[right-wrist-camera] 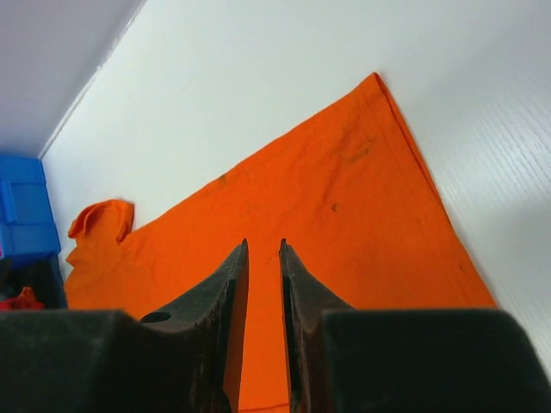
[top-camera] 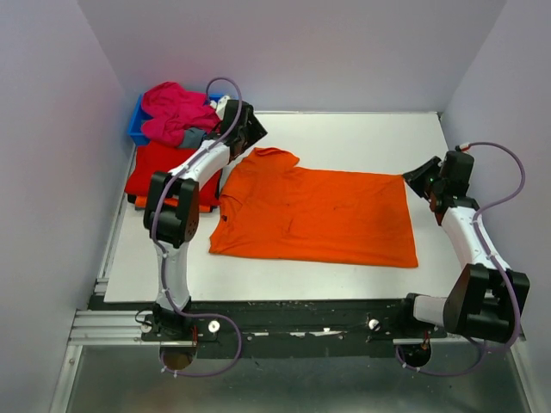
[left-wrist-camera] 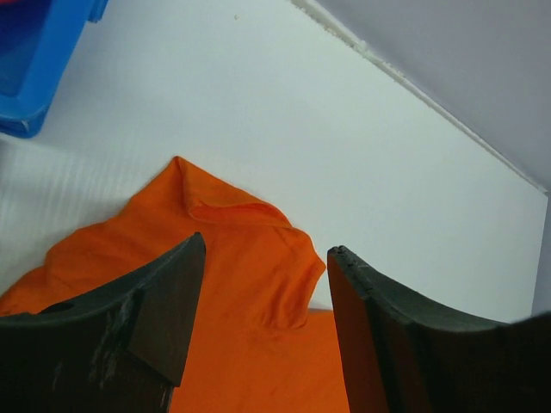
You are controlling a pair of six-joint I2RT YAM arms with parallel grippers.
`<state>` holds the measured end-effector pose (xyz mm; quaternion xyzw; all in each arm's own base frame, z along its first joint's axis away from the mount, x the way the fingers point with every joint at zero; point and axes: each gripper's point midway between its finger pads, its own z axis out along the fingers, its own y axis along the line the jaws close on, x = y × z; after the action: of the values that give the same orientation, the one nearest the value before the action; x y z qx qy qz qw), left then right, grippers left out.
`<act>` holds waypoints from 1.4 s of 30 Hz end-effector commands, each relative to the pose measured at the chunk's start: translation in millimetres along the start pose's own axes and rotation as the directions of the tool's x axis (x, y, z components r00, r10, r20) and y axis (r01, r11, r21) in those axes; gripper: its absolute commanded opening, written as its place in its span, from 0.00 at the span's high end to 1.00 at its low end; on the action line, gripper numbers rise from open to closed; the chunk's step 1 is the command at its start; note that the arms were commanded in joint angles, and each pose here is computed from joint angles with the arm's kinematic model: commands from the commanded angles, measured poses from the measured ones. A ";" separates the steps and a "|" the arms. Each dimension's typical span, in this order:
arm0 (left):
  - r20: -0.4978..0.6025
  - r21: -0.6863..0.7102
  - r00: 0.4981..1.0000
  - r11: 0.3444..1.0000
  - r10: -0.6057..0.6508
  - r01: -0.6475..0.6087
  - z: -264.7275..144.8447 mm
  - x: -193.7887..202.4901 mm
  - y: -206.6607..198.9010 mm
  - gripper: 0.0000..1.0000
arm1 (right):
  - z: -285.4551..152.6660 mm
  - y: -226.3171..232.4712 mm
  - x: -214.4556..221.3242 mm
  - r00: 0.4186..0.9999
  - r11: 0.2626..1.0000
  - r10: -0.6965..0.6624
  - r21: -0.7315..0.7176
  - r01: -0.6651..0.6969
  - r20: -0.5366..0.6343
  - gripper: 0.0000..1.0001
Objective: Fold and stack the t-shirts
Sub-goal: Grap the side of the flattened tshirt furthest away from the robot with both arms
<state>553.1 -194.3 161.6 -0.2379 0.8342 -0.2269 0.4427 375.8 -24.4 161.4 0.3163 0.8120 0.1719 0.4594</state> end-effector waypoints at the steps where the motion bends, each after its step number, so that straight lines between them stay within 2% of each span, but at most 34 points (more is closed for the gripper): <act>1: -0.084 -0.106 0.985 0.984 -0.153 0.144 25.9 26.5 14.5 0.28 | 10.9 8.1 -22.6 0.998 1.000 0.006 0.001 -0.006 0.066 0.71; 8: -0.049 -0.192 0.952 0.938 -0.302 0.288 52.6 36.5 44.7 0.28 | 19.7 1.3 -19.8 0.998 1.000 0.017 0.025 -0.019 0.057 0.72; 15: -0.044 -0.211 0.933 0.917 -0.356 0.339 75.4 44.8 52.5 0.28 | 17.8 -1.9 -22.4 0.997 0.999 0.015 0.042 -0.018 0.075 0.72; 19: -0.054 -0.205 0.927 0.912 -0.372 0.354 88.3 50.3 53.8 0.36 | 19.7 -4.2 -22.3 0.997 0.998 0.018 0.052 -0.022 0.076 0.72; 22: -0.067 -0.179 0.924 0.915 -0.377 0.360 93.9 52.2 50.2 0.49 | 22.4 -5.3 -22.2 0.997 0.998 0.018 0.060 -0.023 0.074 0.72; 26: -0.075 -0.130 0.923 0.921 -0.377 0.366 92.2 49.5 42.4 0.76 | 31.2 -10.6 -19.3 0.999 0.996 0.014 0.089 -0.018 0.044 0.72; 27: -0.068 -0.122 0.925 0.923 -0.374 0.365 90.7 47.4 41.2 0.85 | 33.2 -12.0 -18.9 0.999 0.995 0.015 0.097 -0.019 0.038 0.71; 29: -0.061 -0.108 0.930 0.928 -0.363 0.356 87.1 43.6 38.8 0.95 | 40.0 -13.5 -18.4 1.000 0.994 0.014 0.104 -0.017 0.026 0.70; 31: -0.052 -0.098 0.935 0.934 -0.350 0.344 81.4 38.4 37.1 1.00 | 50.3 -14.2 -17.5 1.000 0.994 -0.001 0.108 0.001 0.001 0.68; 35: -0.040 -0.055 0.946 0.946 -0.322 0.319 68.1 30.5 30.1 1.00 | 71.8 -24.2 -19.2 0.998 0.983 -0.031 0.181 0.040 -0.053 0.67; 42: -0.050 0.005 0.955 0.956 -0.293 0.294 49.1 25.0 18.8 1.00 | 97.7 -37.7 -27.2 0.995 0.960 -0.054 0.269 0.075 -0.083 0.67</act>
<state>575.7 -198.8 58.4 -0.3803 0.8170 -0.2602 0.3467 449.6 -59.5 114.0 0.3457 0.8416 0.0970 0.4035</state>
